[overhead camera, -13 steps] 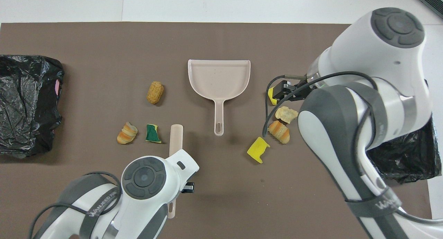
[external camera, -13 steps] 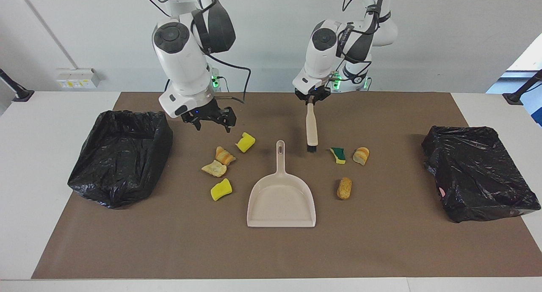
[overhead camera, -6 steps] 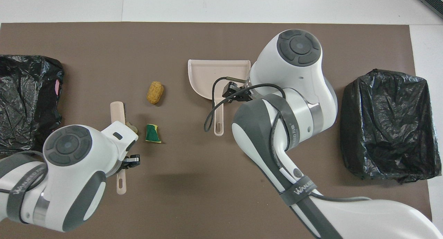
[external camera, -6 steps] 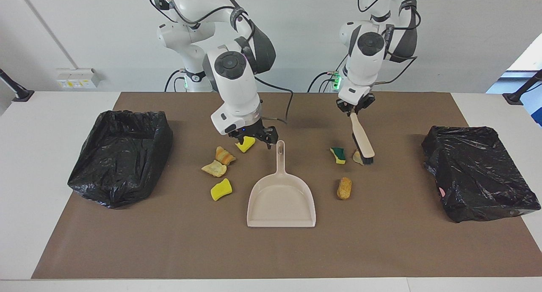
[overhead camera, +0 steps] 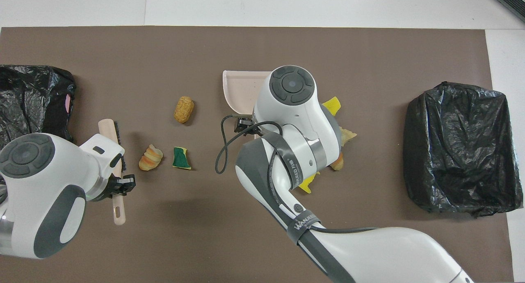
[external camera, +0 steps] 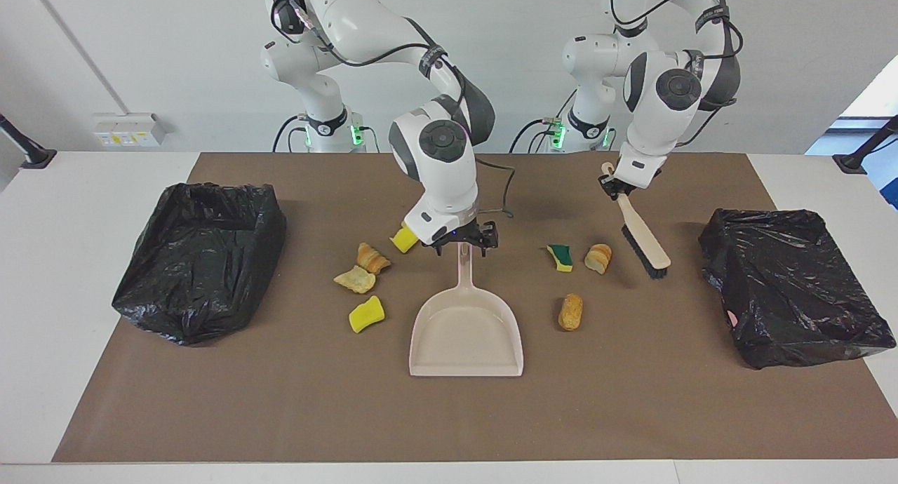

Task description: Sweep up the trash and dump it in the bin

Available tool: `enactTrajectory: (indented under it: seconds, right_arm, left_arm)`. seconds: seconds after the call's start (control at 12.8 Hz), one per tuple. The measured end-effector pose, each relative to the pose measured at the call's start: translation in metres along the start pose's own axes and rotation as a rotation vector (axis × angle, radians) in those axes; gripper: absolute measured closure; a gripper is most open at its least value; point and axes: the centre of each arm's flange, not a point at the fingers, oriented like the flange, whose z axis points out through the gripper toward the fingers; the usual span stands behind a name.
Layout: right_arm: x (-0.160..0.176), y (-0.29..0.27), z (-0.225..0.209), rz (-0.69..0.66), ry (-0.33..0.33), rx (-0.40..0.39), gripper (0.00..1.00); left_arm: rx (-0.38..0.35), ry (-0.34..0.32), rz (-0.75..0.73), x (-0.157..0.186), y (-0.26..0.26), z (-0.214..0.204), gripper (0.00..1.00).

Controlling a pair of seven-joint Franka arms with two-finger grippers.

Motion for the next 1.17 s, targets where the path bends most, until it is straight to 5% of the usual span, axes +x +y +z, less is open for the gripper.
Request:
enactTrajectory:
  seconds: [0.7, 0.86, 1.17]
  right_arm:
    - [0.008, 0.017, 0.036, 0.001, 0.024, 0.003, 0.0]
    - [0.009, 0.016, 0.036, 0.001, 0.031, 0.008, 0.07]
    - [0.007, 0.014, 0.036, 0.001, 0.029, 0.013, 0.59]
  left_arm:
    - [0.032, -0.068, 0.008, -0.014, -0.002, 0.032, 0.74]
    - [0.034, -0.071, 0.01, -0.015, -0.003, 0.034, 0.74]
    - [0.035, -0.071, 0.013, -0.016, -0.003, 0.034, 0.74]
